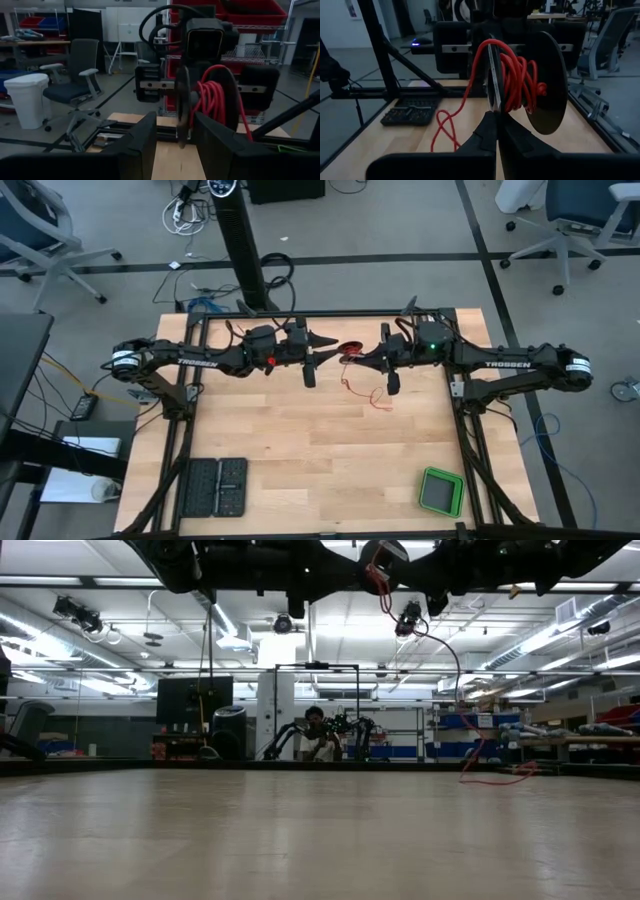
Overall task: Coil cords
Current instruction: Coil the red wire cable onto the black spool
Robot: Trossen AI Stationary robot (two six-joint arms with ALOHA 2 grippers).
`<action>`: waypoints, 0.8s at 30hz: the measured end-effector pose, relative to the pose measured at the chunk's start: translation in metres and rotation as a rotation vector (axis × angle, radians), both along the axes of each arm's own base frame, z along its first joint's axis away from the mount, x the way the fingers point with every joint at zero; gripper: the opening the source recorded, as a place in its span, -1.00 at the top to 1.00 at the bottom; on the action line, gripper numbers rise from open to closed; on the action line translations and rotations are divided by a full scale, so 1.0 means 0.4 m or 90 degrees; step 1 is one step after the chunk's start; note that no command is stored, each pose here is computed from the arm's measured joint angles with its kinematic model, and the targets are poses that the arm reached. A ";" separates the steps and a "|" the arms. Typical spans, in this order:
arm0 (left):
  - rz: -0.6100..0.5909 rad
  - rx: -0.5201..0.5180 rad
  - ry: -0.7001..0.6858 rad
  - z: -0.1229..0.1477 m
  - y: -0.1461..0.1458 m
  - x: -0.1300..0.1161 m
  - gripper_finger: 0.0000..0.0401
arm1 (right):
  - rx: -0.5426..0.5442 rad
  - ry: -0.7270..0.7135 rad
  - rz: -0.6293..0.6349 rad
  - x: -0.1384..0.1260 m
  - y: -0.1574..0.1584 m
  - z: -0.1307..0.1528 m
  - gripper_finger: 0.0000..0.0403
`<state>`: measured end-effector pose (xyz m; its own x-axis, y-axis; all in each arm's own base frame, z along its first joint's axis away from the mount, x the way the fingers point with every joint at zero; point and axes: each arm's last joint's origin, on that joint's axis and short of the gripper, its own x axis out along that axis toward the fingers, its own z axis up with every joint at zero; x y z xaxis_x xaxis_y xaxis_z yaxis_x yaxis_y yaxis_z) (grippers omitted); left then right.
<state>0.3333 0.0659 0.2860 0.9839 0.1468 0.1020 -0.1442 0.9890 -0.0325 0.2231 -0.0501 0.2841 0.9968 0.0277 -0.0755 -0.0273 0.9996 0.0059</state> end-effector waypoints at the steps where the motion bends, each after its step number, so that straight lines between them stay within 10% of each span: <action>1: 0.000 0.001 -0.003 0.001 0.000 0.000 0.35 | -0.001 -0.002 -0.002 0.000 -0.002 0.001 0.99; 24: 0.001 -0.002 0.061 0.088 0.011 0.042 0.43 | 0.010 0.000 -0.008 -0.003 -0.011 0.000 0.97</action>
